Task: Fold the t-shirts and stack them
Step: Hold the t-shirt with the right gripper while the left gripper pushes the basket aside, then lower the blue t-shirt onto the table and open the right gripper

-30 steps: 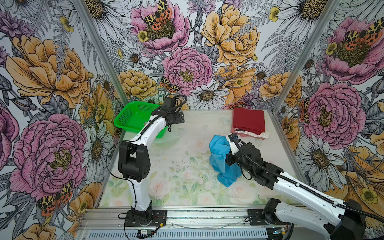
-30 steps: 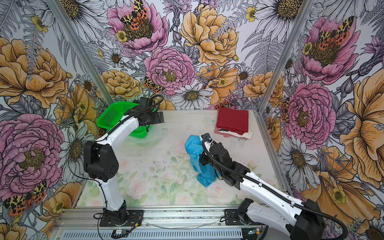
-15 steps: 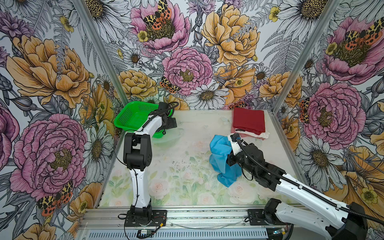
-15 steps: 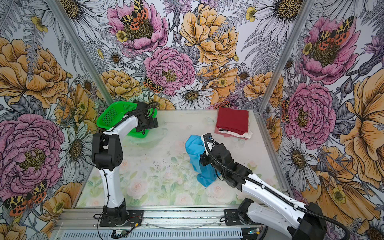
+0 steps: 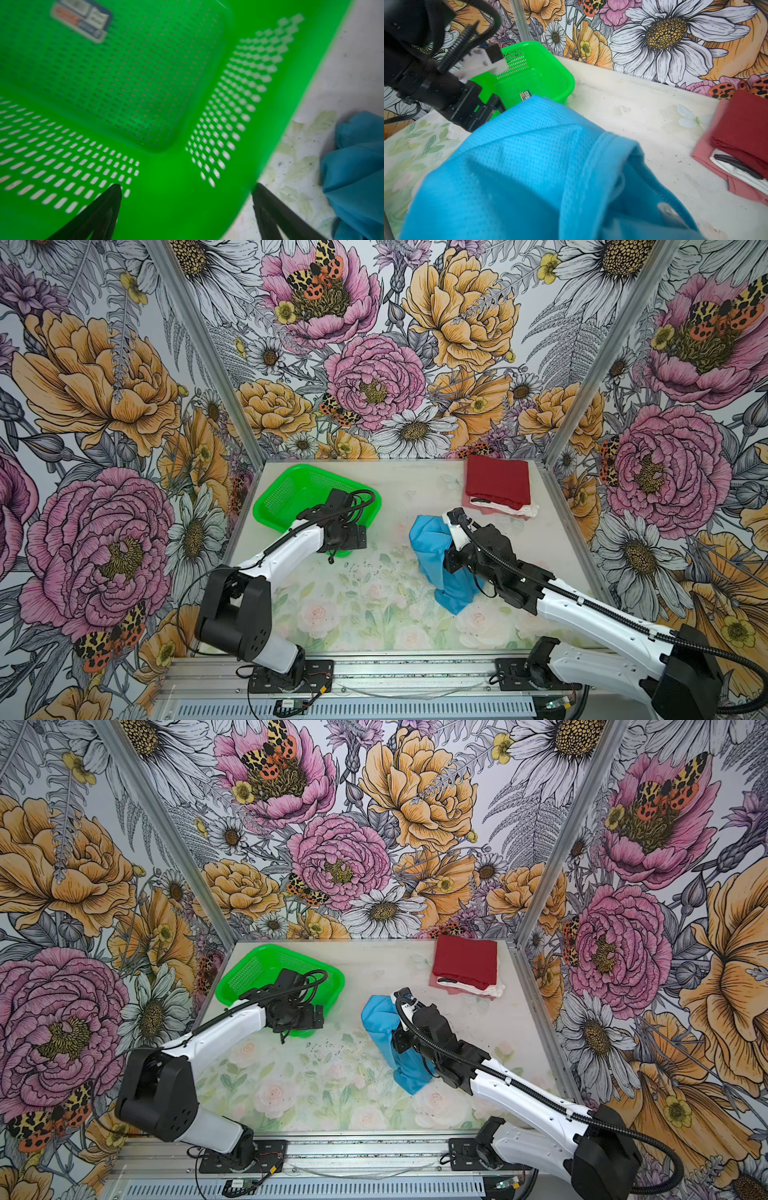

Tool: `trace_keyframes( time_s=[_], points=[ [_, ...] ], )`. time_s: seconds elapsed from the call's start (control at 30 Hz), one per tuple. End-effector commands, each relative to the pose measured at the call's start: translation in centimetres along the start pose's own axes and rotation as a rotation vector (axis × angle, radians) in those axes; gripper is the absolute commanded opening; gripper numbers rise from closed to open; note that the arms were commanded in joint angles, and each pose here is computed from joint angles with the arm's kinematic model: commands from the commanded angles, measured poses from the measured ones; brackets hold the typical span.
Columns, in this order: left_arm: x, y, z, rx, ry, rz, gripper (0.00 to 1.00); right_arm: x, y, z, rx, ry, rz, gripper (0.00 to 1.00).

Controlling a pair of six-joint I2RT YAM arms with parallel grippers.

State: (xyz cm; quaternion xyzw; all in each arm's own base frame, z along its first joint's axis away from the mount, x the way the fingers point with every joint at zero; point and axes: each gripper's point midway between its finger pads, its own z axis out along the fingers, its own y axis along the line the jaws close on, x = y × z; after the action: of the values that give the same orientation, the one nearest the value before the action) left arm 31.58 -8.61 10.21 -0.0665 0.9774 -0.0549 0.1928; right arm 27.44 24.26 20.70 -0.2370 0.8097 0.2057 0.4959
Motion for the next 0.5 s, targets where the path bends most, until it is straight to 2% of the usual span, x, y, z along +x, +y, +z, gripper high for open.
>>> trace_keyframes(
  time_s=[0.0,0.07,0.17,0.3,0.4,0.47],
  points=[
    [0.8,6.9,-2.7,-0.15,-0.05,-0.195,0.99,-2.7,1.1,0.3,-0.06,-0.072,0.01,0.0],
    [-0.8,8.8,-5.5,-0.186,-0.137,-0.26,0.99,-2.9,1.6,0.6,-0.081,-0.068,0.005,0.0],
    [-3.9,9.2,-8.3,-0.123,-0.223,-0.325,0.99,-3.2,1.9,0.6,-0.093,-0.073,0.01,0.0],
    [-7.3,4.2,-10.0,0.028,-0.26,-0.204,0.99,-2.9,1.7,0.0,-0.083,-0.077,0.013,0.0],
    [-8.4,-0.6,-8.7,0.112,-0.209,-0.084,0.99,-2.8,1.3,-0.3,-0.067,-0.081,0.014,0.0],
    [-9.0,-3.6,-6.8,0.121,-0.163,-0.008,0.99,-2.7,1.3,-0.4,-0.065,-0.082,0.014,0.0]
  ],
)
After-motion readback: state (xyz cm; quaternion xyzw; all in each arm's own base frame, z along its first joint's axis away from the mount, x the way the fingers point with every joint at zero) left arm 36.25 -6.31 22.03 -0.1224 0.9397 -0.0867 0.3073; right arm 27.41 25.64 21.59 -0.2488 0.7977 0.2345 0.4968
